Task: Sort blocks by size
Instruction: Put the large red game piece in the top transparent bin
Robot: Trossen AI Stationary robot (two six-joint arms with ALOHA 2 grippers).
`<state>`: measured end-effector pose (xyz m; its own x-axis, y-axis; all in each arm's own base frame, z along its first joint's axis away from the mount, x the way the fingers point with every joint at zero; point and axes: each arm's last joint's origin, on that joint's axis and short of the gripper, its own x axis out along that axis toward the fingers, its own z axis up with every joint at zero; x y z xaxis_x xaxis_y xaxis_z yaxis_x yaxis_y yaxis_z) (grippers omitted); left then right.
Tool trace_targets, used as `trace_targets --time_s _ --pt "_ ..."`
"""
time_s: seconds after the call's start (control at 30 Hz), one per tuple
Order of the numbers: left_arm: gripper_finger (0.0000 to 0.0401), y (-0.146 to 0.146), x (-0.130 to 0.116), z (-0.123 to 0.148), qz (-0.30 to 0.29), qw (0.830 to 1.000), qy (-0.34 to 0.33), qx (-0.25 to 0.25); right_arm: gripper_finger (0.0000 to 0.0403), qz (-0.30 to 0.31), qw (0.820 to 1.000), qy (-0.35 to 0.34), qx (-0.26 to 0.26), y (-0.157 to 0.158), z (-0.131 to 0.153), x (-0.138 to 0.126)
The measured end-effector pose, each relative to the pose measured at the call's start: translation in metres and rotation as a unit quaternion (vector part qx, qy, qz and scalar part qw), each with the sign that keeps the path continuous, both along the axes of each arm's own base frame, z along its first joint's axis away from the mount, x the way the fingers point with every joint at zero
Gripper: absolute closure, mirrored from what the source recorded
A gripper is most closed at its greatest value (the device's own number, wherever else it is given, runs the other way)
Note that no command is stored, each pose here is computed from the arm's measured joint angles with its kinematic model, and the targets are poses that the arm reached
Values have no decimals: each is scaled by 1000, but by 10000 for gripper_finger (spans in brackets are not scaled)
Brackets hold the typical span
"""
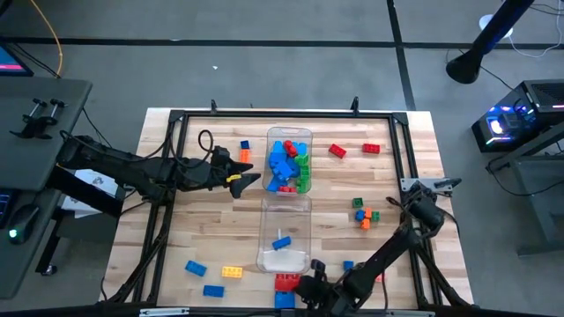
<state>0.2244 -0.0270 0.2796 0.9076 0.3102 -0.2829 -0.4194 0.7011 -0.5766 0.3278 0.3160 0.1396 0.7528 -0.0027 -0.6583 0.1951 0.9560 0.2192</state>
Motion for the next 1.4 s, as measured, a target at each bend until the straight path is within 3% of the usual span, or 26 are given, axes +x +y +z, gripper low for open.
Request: trace_targets --time_s 0.37,0.73,1.13,1.4 --pt "107 0 0 0 0 1000 -2 0 403 -8 1000 11 14 1 -9 1" --pt "107 1 0 0 2 1000 -4 -3 403 -53 997 47 43 18 -8 -33" --pt "107 1 0 1 4 1000 -5 -8 403 -43 986 158 -19 0 18 -64" --pt "107 1 0 1 15 1000 -6 -3 403 -32 981 180 -63 -25 67 -83"
